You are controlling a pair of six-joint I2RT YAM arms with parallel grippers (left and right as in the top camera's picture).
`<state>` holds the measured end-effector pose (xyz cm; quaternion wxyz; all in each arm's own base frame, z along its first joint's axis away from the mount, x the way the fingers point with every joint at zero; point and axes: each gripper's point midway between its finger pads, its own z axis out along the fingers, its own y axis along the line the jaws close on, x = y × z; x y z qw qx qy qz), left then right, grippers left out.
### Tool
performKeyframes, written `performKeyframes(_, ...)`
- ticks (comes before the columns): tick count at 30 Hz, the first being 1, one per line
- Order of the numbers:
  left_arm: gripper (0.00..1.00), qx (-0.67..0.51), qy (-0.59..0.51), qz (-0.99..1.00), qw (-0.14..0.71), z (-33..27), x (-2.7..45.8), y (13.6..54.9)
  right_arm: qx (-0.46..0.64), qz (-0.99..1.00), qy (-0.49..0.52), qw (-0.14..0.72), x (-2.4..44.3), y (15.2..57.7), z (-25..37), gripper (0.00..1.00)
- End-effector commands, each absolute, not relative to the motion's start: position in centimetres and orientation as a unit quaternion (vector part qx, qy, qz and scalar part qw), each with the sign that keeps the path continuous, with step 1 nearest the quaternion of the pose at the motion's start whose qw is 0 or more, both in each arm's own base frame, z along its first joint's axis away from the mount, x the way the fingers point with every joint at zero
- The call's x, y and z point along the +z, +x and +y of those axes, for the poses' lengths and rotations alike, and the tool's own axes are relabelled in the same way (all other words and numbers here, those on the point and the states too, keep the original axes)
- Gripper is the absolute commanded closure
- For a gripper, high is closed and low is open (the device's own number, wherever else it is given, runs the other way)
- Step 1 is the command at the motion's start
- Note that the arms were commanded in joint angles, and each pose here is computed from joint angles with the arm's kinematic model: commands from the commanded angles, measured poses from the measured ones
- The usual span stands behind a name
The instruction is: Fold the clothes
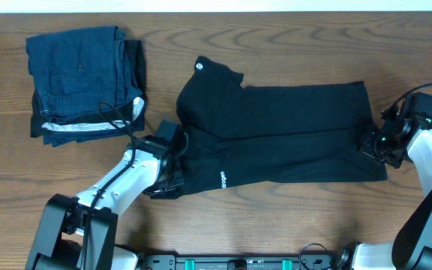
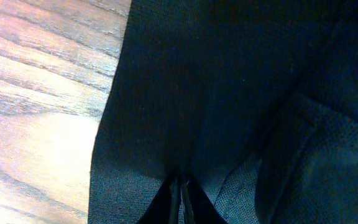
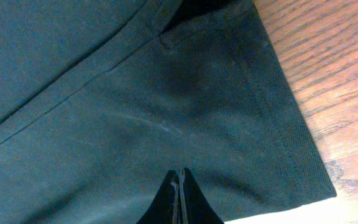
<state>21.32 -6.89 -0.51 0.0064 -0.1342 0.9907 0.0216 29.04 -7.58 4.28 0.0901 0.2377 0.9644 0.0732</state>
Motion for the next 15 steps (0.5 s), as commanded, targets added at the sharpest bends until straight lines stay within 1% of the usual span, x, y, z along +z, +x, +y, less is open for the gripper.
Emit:
performKeyframes(1,0.93,0.064,-0.121,0.991,0.000,-5.2,-0.6,21.2,0.082,0.967,0.225,0.088,4.1,29.1,-7.0,0.98)
performKeyframes(5,0.93,0.051,-0.119,0.991,0.027,-6.0,2.6,23.5,0.109,0.964,0.220,0.104,4.9,30.2,-6.3,0.99)
performKeyframes(8,0.84,0.013,-0.116,0.992,0.050,-7.5,5.5,25.3,0.140,0.958,0.211,0.136,5.6,31.9,-5.7,0.99)
performKeyframes(9,0.83,-0.006,-0.110,0.992,0.057,-8.2,6.4,25.8,0.145,0.956,0.208,0.148,5.8,32.4,-5.7,0.99)
performKeyframes(13,0.84,-0.079,-0.079,0.989,0.100,-10.9,10.0,28.2,0.138,0.947,0.194,0.214,6.9,35.3,-6.6,0.99)
performKeyframes(15,0.93,-0.098,-0.054,0.984,0.137,-11.8,12.2,30.1,0.157,0.940,0.180,0.245,7.8,36.7,-6.2,0.99)
